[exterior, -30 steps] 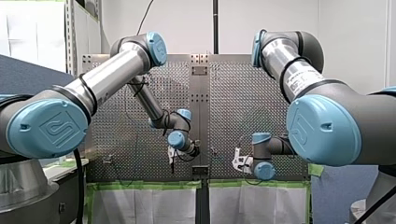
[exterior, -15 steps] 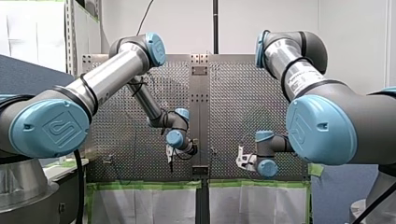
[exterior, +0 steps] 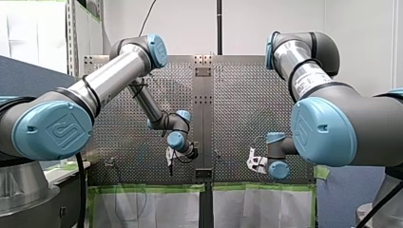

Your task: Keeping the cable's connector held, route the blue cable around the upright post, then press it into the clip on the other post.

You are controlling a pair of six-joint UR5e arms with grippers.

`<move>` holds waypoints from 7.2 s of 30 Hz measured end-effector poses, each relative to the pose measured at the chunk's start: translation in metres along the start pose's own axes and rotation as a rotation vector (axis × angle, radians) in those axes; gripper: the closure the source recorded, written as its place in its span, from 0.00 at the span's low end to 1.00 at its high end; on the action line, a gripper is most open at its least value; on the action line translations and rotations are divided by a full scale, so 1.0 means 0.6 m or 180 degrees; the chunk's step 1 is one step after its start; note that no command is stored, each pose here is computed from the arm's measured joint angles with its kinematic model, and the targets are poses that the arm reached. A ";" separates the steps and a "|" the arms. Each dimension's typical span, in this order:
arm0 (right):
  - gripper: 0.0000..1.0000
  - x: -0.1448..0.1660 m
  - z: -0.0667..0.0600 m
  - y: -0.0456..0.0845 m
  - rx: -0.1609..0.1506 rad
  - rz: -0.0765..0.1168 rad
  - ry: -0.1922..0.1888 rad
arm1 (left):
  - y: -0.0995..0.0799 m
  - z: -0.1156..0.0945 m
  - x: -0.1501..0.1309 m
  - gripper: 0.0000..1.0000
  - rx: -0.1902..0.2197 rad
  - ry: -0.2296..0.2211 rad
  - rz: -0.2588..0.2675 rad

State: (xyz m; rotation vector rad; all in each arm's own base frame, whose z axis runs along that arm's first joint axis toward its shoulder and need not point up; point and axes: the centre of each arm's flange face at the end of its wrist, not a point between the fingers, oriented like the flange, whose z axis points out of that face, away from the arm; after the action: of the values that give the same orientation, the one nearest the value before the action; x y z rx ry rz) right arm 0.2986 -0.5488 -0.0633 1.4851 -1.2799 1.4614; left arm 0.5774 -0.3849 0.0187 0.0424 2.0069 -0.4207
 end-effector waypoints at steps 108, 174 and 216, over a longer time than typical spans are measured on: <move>1.00 0.038 -0.027 -0.064 0.0547 -0.0436 -0.0382 | -0.116 -0.071 0.079 1.00 0.0166 0.0570 0.0579; 1.00 0.031 0.099 0.019 0.0349 -0.0289 0.0040 | -0.050 0.083 0.028 1.00 0.0529 -0.0019 -0.0618; 1.00 0.055 0.130 0.041 0.0284 -0.0299 0.0044 | -0.071 0.052 0.045 0.00 0.0302 0.0193 0.0201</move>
State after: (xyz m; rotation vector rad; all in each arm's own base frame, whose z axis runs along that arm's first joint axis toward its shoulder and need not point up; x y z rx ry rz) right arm 0.2953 -0.6354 -0.0458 1.5688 -1.1342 1.4815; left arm 0.5827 -0.4389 -0.0056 0.1790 2.0382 -0.4788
